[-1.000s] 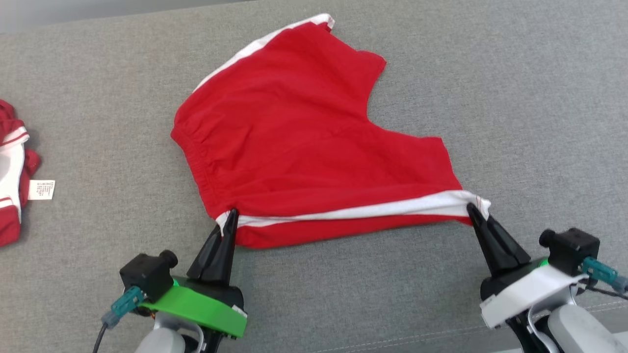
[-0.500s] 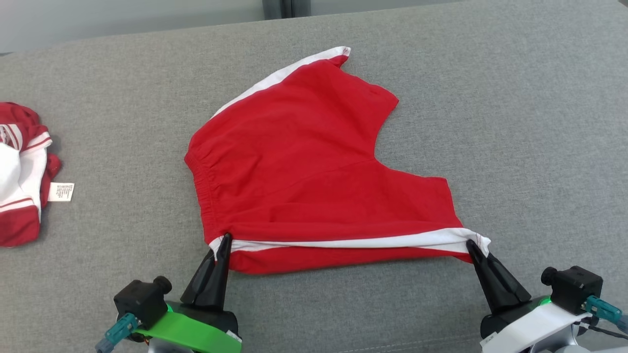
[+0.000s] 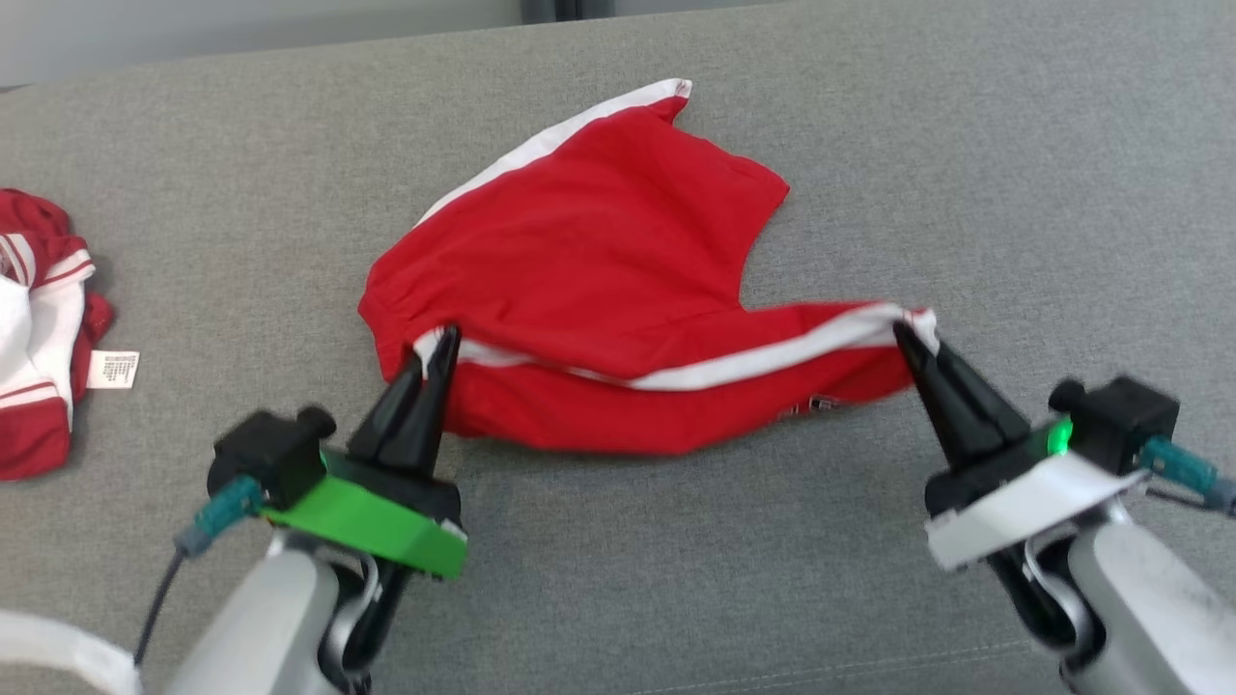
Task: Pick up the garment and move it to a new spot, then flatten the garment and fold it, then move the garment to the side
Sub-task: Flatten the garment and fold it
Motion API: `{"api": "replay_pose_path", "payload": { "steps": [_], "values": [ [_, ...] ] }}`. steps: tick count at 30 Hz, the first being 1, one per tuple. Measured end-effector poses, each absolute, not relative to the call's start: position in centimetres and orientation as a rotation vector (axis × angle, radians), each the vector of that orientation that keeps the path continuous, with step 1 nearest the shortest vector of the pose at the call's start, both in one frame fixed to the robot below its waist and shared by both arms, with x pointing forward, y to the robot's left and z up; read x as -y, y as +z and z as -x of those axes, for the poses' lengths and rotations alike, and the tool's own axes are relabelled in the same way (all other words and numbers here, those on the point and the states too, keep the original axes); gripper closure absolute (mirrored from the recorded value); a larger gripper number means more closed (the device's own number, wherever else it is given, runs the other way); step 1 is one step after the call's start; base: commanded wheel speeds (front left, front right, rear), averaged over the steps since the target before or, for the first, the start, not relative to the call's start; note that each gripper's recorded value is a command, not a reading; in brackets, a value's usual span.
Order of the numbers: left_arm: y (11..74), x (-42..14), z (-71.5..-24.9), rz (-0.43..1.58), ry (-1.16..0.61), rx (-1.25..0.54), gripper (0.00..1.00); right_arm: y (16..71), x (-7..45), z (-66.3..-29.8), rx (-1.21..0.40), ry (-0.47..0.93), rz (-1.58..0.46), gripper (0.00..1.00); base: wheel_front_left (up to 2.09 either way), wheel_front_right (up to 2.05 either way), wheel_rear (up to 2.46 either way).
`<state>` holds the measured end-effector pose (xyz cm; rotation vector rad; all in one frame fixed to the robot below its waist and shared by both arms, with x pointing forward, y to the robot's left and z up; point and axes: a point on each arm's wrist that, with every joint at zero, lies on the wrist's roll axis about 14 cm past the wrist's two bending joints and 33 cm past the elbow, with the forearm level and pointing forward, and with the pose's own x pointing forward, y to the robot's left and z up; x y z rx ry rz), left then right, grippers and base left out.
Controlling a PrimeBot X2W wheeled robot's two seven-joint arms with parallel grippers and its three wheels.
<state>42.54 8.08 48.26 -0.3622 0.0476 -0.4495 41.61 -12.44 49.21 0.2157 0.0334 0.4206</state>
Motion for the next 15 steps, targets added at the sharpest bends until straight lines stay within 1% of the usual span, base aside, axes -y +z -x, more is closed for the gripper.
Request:
{"api": "replay_pose_path", "payload": {
  "steps": [2, 4, 6, 9, 11, 15],
  "values": [
    [50.3, -7.9, -45.1, 0.315, -0.489, 0.007, 1.0, 51.7, 12.3, -44.4, 0.047, 0.437, -0.181, 1.0, 0.0, 0.0, 0.0],
    [52.8, -8.3, -48.0, 0.324, -0.488, 0.069, 1.0, 54.0, 12.2, -47.0, 0.113, 0.448, -0.162, 1.0, 0.0, 0.0, 0.0],
    [55.8, -8.5, -51.2, 0.273, -0.509, 0.143, 1.0, 56.2, 12.1, -50.0, 0.163, 0.454, -0.142, 1.0, 0.0, 0.0, 0.0],
    [59.7, -8.0, -55.3, 0.281, -0.526, 0.215, 1.0, 59.3, 12.8, -54.3, 0.222, 0.427, -0.144, 1.0, 0.0, 0.0, 0.0],
    [61.4, -7.7, -57.7, 0.287, -0.534, 0.227, 1.0, 61.4, 13.4, -56.9, 0.259, 0.4, -0.17, 1.0, 0.0, 0.0, 0.0],
    [65.9, -7.5, -62.5, 0.304, -0.528, 0.283, 1.0, 65.3, 14.4, -61.7, 0.316, 0.363, -0.129, 1.0, 0.0, 0.0, 0.0]
  ]
}}
